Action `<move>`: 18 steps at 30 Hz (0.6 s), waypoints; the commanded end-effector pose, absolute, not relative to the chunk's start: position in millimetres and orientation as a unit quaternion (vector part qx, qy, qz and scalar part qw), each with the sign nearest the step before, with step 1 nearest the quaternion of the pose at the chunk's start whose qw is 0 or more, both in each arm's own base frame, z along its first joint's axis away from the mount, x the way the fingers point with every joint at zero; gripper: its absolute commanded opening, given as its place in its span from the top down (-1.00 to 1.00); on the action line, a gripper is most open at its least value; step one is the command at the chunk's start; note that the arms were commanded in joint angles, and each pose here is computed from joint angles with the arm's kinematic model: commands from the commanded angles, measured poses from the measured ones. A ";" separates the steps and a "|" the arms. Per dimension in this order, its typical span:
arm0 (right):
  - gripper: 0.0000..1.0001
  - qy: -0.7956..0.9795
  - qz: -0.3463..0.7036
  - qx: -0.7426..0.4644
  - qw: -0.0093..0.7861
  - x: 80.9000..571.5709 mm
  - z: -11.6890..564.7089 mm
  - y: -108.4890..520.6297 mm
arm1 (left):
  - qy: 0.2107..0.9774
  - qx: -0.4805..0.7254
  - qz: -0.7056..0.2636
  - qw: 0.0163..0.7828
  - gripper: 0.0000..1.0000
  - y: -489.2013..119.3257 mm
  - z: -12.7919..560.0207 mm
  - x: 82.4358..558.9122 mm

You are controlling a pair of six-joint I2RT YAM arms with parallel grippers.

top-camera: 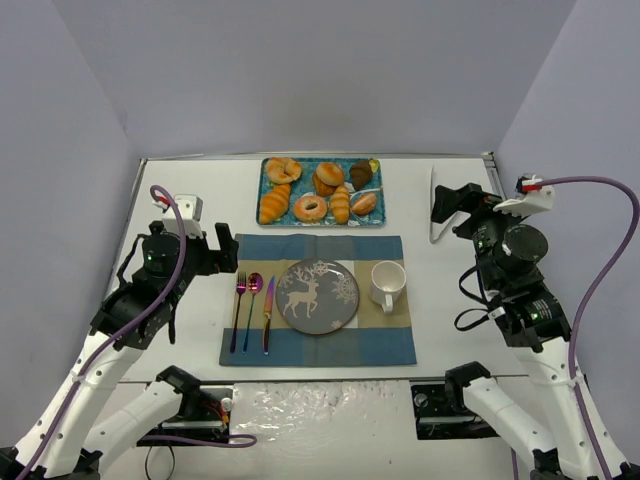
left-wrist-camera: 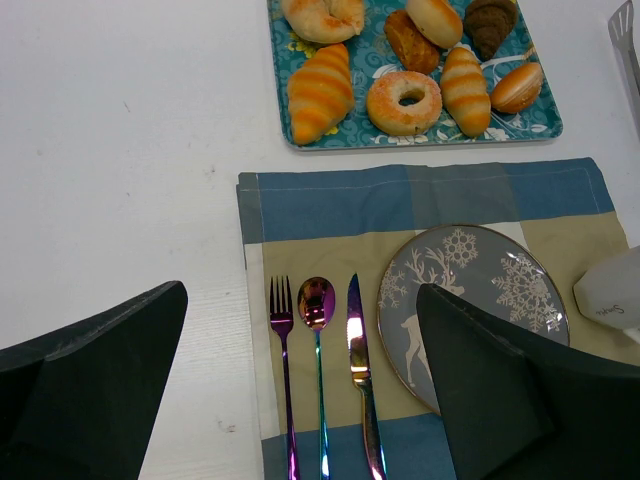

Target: Place the bread

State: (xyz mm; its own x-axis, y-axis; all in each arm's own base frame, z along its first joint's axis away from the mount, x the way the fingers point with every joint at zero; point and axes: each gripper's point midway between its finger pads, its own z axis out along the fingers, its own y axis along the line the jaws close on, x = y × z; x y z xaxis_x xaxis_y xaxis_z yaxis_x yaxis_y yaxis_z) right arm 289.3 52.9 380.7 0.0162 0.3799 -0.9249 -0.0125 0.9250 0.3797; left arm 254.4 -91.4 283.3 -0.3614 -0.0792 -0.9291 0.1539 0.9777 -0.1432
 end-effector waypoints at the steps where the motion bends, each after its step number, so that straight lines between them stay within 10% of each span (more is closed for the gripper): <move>1: -1.00 0.688 0.107 0.157 0.701 310.5 377.0 45.4 | 0.783 0.007 -0.121 0.609 -0.94 -92.6 318.7 261.1; 18: -1.00 0.798 -0.019 0.224 0.560 416.6 235.9 14.9 | 0.780 0.005 -0.119 0.615 -0.94 -89.3 321.6 257.4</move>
